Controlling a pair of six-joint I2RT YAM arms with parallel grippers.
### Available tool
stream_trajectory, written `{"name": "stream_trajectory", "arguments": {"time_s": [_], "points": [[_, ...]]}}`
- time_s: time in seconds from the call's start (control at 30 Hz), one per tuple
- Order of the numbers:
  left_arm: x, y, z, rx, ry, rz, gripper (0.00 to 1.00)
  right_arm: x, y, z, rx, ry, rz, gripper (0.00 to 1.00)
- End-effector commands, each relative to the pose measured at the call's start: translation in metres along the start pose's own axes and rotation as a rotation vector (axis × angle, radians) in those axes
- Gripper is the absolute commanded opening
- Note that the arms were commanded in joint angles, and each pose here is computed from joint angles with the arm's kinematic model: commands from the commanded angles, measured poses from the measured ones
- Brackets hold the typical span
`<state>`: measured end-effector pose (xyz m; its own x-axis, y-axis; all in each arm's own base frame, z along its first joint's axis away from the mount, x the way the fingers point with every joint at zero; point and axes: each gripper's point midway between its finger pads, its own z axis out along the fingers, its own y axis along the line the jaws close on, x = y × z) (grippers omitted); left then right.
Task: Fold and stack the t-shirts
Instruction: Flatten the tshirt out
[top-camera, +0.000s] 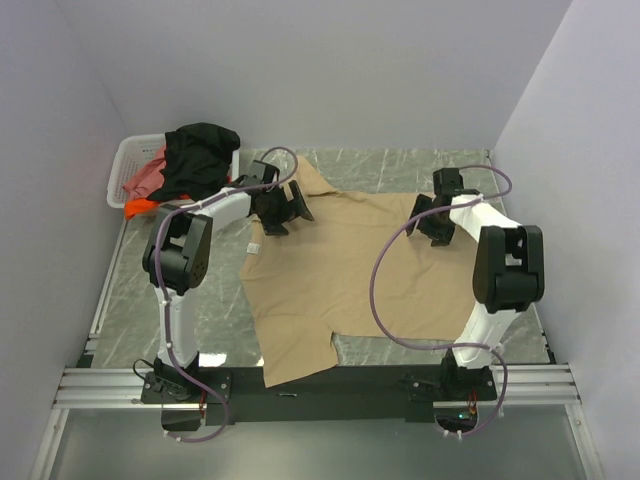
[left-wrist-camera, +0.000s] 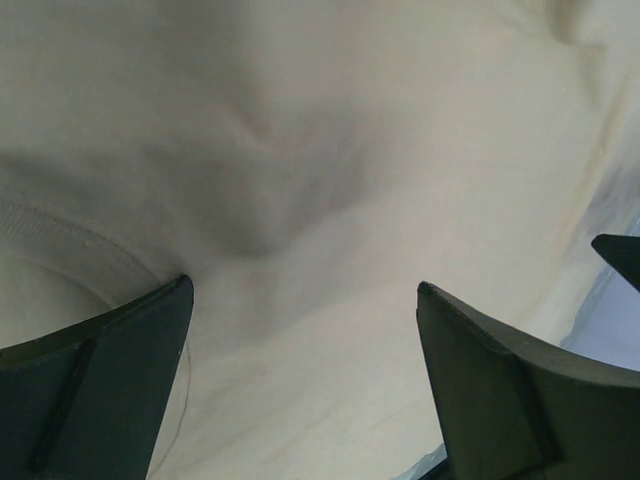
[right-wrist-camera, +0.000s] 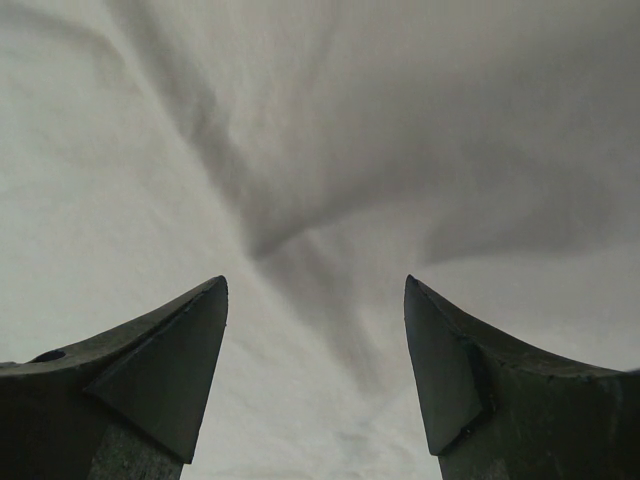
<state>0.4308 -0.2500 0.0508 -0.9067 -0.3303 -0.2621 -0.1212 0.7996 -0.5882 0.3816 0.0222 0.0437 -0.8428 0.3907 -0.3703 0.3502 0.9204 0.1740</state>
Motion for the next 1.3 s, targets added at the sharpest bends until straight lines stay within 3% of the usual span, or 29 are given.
{"name": "stream_trajectory", "arguments": {"time_s": [0.0, 0.33, 0.73, 0.97, 1.07, 1.2, 1.27], "points": [[-0.003, 0.006, 0.010, -0.011, 0.017, -0.004, 0.99, -0.021, 0.008, 0.005, -0.010, -0.019, 0.012, 0.78], [-0.041, 0.039, 0.013, -0.041, -0.018, -0.087, 0.99, -0.036, 0.010, 0.035, 0.040, 0.039, 0.013, 0.77], [-0.088, 0.024, 0.038, 0.038, -0.034, -0.027, 0.99, -0.072, 0.015, 0.067, 0.107, 0.049, 0.030, 0.75], [-0.113, 0.017, 0.044, 0.075, -0.068, -0.033, 0.99, -0.118, 0.032, 0.075, 0.097, 0.004, 0.023, 0.75], [-0.121, 0.007, 0.036, 0.094, -0.087, -0.001, 0.99, -0.122, 0.039, 0.074, 0.068, 0.005, 0.026, 0.75], [-0.143, -0.023, -0.005, 0.128, -0.194, 0.074, 0.99, -0.130, 0.061, 0.051, -0.053, -0.030, 0.003, 0.76], [-0.158, -0.046, -0.045, 0.140, -0.282, 0.131, 0.99, -0.141, 0.072, 0.026, -0.116, -0.088, -0.011, 0.76]]}}
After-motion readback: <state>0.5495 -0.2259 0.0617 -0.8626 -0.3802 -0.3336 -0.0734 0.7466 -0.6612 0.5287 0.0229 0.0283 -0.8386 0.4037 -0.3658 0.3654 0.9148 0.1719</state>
